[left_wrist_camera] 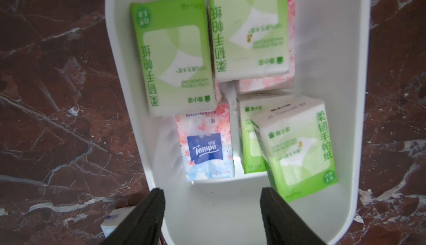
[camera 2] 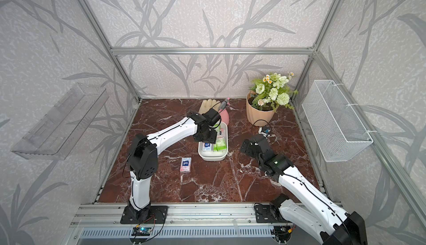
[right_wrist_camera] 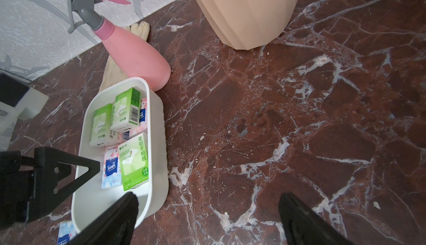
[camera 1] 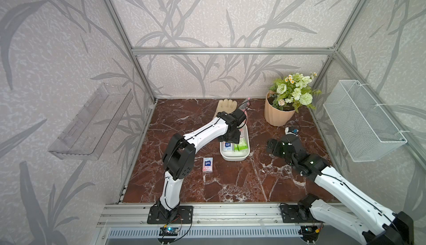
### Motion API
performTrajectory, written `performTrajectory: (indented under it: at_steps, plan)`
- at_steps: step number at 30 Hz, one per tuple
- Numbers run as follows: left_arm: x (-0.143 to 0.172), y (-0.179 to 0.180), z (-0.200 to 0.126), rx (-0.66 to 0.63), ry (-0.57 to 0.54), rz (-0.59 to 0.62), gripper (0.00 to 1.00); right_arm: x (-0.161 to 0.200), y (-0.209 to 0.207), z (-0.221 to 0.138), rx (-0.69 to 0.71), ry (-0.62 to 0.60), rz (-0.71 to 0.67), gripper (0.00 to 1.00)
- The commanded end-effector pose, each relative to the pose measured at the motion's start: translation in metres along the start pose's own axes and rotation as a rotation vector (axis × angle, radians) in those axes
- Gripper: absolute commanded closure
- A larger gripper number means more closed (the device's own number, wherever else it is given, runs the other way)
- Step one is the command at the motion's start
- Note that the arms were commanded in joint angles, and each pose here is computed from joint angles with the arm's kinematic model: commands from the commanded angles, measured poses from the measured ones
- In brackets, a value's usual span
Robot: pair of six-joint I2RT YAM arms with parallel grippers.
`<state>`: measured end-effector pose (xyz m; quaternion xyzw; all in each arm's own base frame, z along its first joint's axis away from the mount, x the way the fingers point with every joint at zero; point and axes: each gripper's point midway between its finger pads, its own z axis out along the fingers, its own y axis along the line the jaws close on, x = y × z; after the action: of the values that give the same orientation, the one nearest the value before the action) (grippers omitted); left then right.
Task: Take the pocket tissues out of the storage box
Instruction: Pick up the pocket tissues from the storage box.
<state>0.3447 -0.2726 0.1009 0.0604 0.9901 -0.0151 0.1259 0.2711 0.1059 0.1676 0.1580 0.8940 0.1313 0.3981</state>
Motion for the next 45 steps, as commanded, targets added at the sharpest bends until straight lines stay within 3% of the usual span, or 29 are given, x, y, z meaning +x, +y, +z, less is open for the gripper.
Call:
performTrajectory:
  at_steps: [1, 16, 31, 41, 45]
  plan:
    - [-0.001, 0.008, 0.007, -0.059, 0.004, -0.008, 0.33, 0.006, -0.010, 0.000, 0.032, 0.003, -0.007, 0.01]
    - [0.003, 0.009, 0.042, -0.108, 0.046, 0.001, 0.40, 0.000, -0.008, -0.002, 0.034, -0.011, -0.015, 0.01]
    - [0.012, 0.003, 0.074, -0.110, 0.113, 0.012, 0.39, -0.007, -0.001, 0.000, 0.029, -0.022, -0.062, 0.01]
    - [0.011, 0.004, 0.069, -0.110, 0.115, 0.024, 0.33, -0.006, 0.002, 0.005, 0.024, -0.014, -0.070, 0.01]
    - [0.010, 0.001, 0.066, -0.096, 0.111, 0.025, 0.42, -0.005, 0.003, 0.007, 0.022, -0.008, -0.068, 0.01]
